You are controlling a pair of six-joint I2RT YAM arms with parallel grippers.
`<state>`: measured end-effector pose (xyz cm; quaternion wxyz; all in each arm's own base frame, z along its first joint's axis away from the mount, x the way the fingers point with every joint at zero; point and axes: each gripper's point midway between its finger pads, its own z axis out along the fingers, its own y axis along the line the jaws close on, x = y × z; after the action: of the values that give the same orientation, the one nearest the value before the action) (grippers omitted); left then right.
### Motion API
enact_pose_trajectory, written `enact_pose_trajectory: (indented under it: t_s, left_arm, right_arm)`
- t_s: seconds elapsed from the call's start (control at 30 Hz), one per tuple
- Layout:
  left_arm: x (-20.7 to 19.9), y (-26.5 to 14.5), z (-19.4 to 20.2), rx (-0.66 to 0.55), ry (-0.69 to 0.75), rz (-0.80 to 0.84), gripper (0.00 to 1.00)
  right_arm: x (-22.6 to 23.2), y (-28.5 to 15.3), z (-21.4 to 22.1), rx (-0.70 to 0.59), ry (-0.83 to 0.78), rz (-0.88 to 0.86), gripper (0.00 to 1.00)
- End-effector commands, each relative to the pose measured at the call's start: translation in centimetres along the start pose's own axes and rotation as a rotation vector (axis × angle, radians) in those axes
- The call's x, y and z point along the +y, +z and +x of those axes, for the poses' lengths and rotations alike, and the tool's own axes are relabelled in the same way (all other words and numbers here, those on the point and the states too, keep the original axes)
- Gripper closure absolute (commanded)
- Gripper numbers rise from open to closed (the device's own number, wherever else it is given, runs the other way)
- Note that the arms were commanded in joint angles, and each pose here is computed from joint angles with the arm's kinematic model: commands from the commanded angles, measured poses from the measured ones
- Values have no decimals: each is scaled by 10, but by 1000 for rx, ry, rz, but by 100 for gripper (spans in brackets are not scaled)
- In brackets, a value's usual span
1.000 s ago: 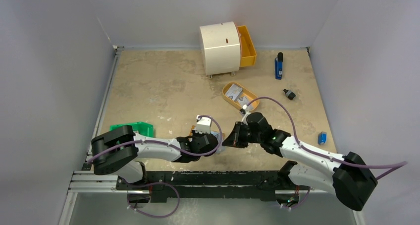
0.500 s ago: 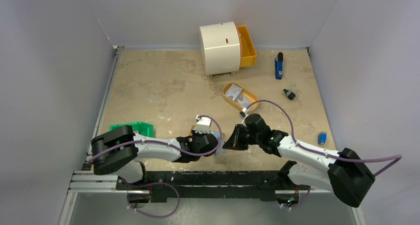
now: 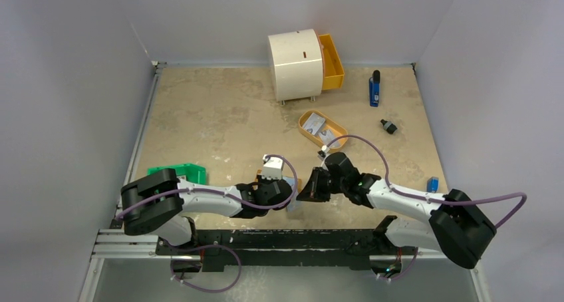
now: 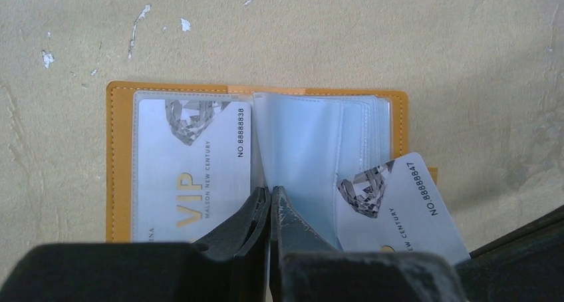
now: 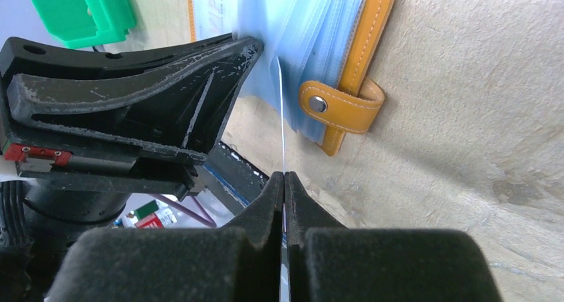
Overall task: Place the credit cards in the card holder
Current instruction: Turn over the card slot in the card holder.
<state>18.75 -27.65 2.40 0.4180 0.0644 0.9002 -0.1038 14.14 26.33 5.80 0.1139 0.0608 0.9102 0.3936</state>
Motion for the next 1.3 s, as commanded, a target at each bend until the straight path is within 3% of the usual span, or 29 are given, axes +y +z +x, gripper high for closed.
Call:
enact_pose_trajectory:
  t_s: [0.0, 0.37, 0.57, 0.83, 1.0, 1.27]
  left_arm:
    - [-6, -11, -4, 21, -13, 28, 98]
    - [-12, -39, -46, -38, -41, 57, 68]
    - [16, -50, -55, -83, -69, -30, 68]
    - [65, -61, -49, -137, -141, -141, 78]
    - [65, -73, -60, -177, -204, -83, 75]
    - [38, -70, -64, -167, -182, 29, 67]
  right_arm:
    - [20, 0, -4, -1, -18, -75, 100]
    - [29, 4, -6, 17, -50, -97, 100]
    - [43, 6, -10, 25, -89, -129, 100]
    - [62, 18, -15, 48, -166, -178, 100]
    - [60, 35, -17, 77, -159, -161, 100]
    - [52, 47, -21, 66, -126, -129, 100]
